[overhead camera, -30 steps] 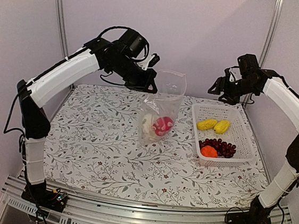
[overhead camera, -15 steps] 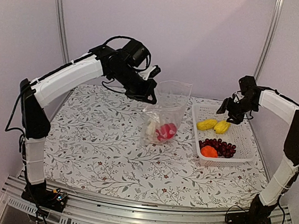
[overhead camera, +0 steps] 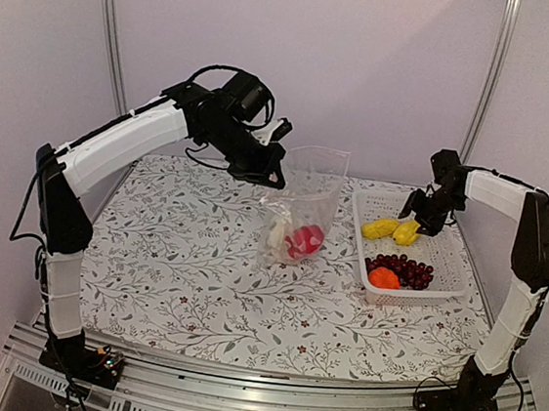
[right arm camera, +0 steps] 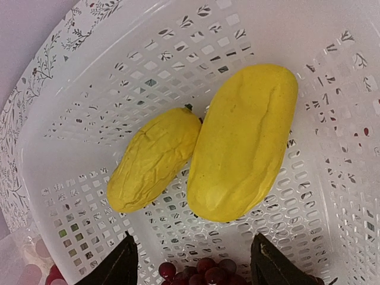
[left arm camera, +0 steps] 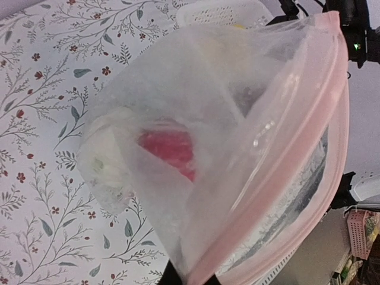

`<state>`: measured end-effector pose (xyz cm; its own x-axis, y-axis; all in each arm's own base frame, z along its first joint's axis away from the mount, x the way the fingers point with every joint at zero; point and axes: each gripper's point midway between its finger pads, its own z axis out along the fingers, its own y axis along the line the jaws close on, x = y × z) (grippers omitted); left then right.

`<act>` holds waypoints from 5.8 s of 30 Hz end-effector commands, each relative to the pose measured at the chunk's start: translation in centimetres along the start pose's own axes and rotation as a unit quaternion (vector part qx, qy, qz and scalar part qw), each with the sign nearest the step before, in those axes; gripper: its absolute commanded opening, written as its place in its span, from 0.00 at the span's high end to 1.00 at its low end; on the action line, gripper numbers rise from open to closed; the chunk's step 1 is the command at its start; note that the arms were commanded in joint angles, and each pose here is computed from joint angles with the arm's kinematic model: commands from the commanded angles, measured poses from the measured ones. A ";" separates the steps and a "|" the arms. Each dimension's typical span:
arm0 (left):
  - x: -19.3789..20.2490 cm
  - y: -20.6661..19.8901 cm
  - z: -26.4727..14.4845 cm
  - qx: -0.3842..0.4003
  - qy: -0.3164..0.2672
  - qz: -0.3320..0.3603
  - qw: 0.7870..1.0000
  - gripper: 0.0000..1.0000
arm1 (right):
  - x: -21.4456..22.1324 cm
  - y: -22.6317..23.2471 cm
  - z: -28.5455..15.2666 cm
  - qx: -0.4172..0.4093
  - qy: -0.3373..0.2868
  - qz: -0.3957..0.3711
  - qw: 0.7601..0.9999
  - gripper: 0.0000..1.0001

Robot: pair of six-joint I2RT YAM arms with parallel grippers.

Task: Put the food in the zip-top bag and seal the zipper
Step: Pick up the fake vegetable from the bin, then place the fake vegetable in the zipper food storage bag, then adjust the zipper food storage bag at the center of the board.

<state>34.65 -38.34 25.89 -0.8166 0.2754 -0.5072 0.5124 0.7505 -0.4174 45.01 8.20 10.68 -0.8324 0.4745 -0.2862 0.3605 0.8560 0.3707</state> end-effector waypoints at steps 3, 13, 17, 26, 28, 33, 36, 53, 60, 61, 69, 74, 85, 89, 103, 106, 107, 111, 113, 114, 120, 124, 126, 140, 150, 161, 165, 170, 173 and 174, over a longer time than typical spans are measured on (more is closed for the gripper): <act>-0.9 0.3 -1.2 -0.003 -0.018 0.003 1.000 1.00 | -0.5 -1.9 2.3 0.039 -0.004 0.029 0.999 0.36; -0.9 0.2 -1.4 -0.001 -0.019 -0.001 1.000 1.00 | -1.1 -4.0 4.8 0.072 -0.002 0.052 0.996 0.34; -1.0 0.1 -1.5 0.000 -0.020 -0.003 1.000 1.00 | -1.2 -4.7 6.0 0.078 0.004 0.058 0.995 0.35; -1.2 0.1 -1.3 0.002 -0.023 -0.004 1.000 1.00 | -0.9 -3.5 3.6 0.042 -0.012 0.039 0.998 0.53; -1.3 0.1 -1.1 0.004 -0.024 -0.004 1.000 1.00 | -0.7 -3.0 2.2 0.030 -0.018 0.033 0.999 0.54; -1.5 0.0 -0.8 0.007 -0.026 -0.004 1.000 1.00 | -0.3 0.9 -3.4 -0.038 -0.053 -0.015 0.998 0.59; -1.5 0.0 -0.6 0.009 -0.024 -0.005 1.000 1.00 | 0.7 4.8 -6.8 -0.087 -0.075 -0.063 0.991 0.61; -1.7 0.0 0.1 0.026 -0.020 -0.016 0.999 1.00 | 10.5 24.7 -23.5 -0.334 -0.153 -0.312 0.876 0.64; -2.0 -0.2 -0.1 0.033 -0.024 -0.020 0.999 1.00 | 11.7 26.5 -21.9 -0.296 -0.164 -0.351 0.873 0.63; -2.0 -0.2 -0.1 0.033 -0.024 -0.021 0.999 1.00 | 11.3 26.5 -21.3 -0.278 -0.170 -0.350 0.878 0.63; -2.5 -0.3 -0.6 0.041 -0.031 -0.027 0.998 1.00 | 8.1 26.7 -19.6 -0.190 -0.217 -0.352 0.891 0.32; -3.0 0.0 -0.7 0.045 -0.037 -0.034 0.998 1.00 | 8.8 26.5 -19.6 -0.192 -0.206 -0.372 0.885 0.25; -3.3 0.2 -0.5 0.053 -0.039 -0.041 0.997 1.00 | 9.3 25.2 -22.2 -0.208 -0.212 -0.359 0.885 0.25; -3.3 0.3 -0.1 0.057 -0.035 -0.043 0.997 1.00 | 9.5 24.6 -21.7 -0.199 -0.209 -0.365 0.885 0.25; -5.7 -0.4 -2.5 0.070 -0.072 -0.045 0.994 1.00 | 13.0 24.6 -22.9 -0.251 -0.127 -0.392 0.876 0.34; -5.9 -1.0 -3.6 0.073 -0.072 -0.050 0.993 1.00 | 12.8 24.0 -22.0 -0.233 -0.124 -0.375 0.889 0.34; -6.0 -1.4 -4.2 0.074 -0.078 -0.046 0.993 1.00 | 12.6 23.8 -21.9 -0.227 -0.124 -0.368 0.893 0.34; -4.6 -0.2 -3.5 0.054 -0.051 -0.051 0.996 1.00 | 12.5 23.7 -20.2 -0.207 -0.103 -0.353 0.907 0.34; -3.3 0.3 -2.6 0.043 -0.022 -0.053 0.997 1.00 | 12.6 24.0 -19.0 -0.206 -0.083 -0.345 0.912 0.34; -2.7 0.5 -2.3 0.038 -0.010 -0.052 0.998 1.00 | 12.6 24.3 -18.5 -0.209 -0.076 -0.341 0.913 0.34; -1.8 0.3 -2.8 0.014 -0.007 -0.034 0.999 0.97 | 12.2 25.0 -15.6 -0.201 -0.044 -0.324 0.923 0.35; -1.0 0.7 -3.2 -0.018 -0.001 -0.026 0.999 0.89 | 12.3 24.8 -13.5 -0.196 -0.014 -0.308 0.931 0.44; -0.3 1.2 -3.3 -0.044 0.007 -0.025 0.999 0.85 | 12.5 25.1 -13.1 -0.205 -0.004 -0.301 0.931 0.60; 1.0 0.6 -6.4 -0.121 -0.008 -0.053 0.991 0.91 | 12.7 26.7 -14.6 -0.248 0.005 -0.283 0.926 0.98; 1.9 0.4 -6.5 -0.121 0.009 -0.069 0.990 1.00 | 12.5 27.8 -16.1 -0.272 0.000 -0.275 0.922 1.00; -1.1 0.9 -8.2 -0.132 -0.052 -0.039 0.989 1.00 | 12.1 28.4 -17.2 -0.285 -0.011 -0.278 0.917 1.00; -0.1 1.9 -6.4 -0.147 -0.021 -0.024 0.989 1.00 | 12.4 28.6 -16.8 -0.291 -0.003 -0.283 0.914 0.97; -0.3 1.7 -6.2 -0.141 -0.024 -0.015 0.990 1.00 | 12.2 28.5 -17.6 -0.296 -0.009 -0.285 0.911 0.74; -0.2 1.4 -5.4 -0.125 -0.022 -0.009 0.992 1.00 | 11.4 27.8 -19.1 -0.297 -0.022 -0.284 0.911 0.54; -0.1 1.3 -5.1 -0.116 -0.019 -0.009 0.993 1.00 | 11.2 27.5 -19.6 -0.297 -0.024 -0.283 0.911 0.51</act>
<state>33.90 -33.86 29.49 -0.8235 0.2197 -0.5231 0.3812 0.8971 -0.2234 37.60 34.83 32.29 -0.8192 -0.0171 -0.5732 -0.4100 0.7165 0.5644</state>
